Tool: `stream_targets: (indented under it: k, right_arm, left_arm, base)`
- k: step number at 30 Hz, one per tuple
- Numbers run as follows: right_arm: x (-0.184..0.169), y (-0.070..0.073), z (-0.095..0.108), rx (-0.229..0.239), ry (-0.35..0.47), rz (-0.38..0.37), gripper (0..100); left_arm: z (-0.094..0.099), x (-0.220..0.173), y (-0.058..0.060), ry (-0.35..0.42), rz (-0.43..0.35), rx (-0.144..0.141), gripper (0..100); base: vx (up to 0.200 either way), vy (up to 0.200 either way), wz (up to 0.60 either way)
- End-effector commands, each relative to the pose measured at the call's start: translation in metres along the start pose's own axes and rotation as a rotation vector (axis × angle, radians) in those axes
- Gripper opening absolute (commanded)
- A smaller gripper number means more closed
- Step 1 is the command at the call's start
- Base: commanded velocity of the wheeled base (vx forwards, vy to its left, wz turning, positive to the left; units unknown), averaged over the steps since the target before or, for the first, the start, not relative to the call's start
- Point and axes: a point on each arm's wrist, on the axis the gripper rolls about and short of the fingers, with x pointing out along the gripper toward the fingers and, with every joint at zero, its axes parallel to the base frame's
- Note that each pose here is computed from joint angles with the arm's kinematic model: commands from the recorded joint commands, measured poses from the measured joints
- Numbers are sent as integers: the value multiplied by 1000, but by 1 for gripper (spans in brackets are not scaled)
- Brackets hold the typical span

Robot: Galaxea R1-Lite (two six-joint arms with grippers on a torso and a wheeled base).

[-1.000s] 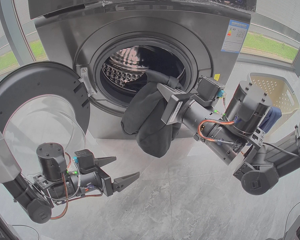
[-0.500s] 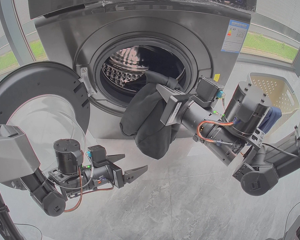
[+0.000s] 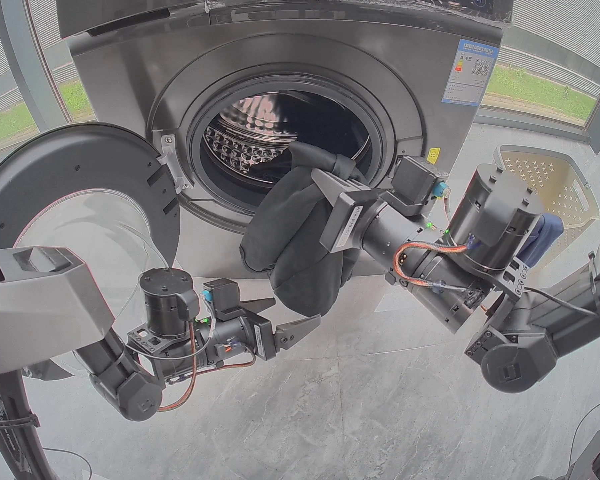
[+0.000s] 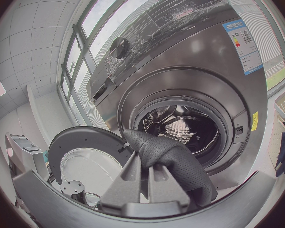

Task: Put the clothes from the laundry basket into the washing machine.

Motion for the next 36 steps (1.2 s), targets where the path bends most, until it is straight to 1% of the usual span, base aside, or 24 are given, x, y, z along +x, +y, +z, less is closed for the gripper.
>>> stream_targets:
  k: [1,8,9,11,17,20,25,28,29,34,36]
  right_arm:
    - [-1,0,-1,0,3,1,0]
    - [-1,2,-1,1,2,4,0]
    - [-1,3,-1,1,4,7,0]
    - [-2,2,-1,1,4,6,0]
    - [-2,3,-2,1,6,7,0]
    - [-2,3,-2,1,6,7,0]
    - [-2,3,-3,1,7,6,0]
    - [-2,3,-3,1,9,6,0]
    - [-2,3,-3,1,9,6,0]
    - [-2,2,-5,1,14,4,0]
    - [-2,2,-6,1,16,3,0]
  left_arm:
    - [-3,15,6,1,-1,-10,100]
    - [-2,23,9,8,3,-12,100]
    - [0,27,12,-6,3,-9,100]
    - [2,30,14,-14,3,-9,100]
    - [6,36,11,-36,-13,-10,100]
    - [7,39,12,-48,-16,-7,100]
    - [9,39,11,-72,-21,2,100]
    - [11,40,9,-92,-27,9,100]
    - [11,40,8,-99,-21,11,0]
    - [11,37,1,-119,-29,20,0]
    - [10,36,-4,-116,-40,21,0]
  base:
    - [0,0,0]
    - [0,0,0]
    - [0,0,0]
    - [0,0,0]
    - [0,0,0]
    - [0,0,0]
    - [0,0,0]
    - [0,0,0]
    - [0,0,0]
    - [0,0,0]
    - [0,0,0]
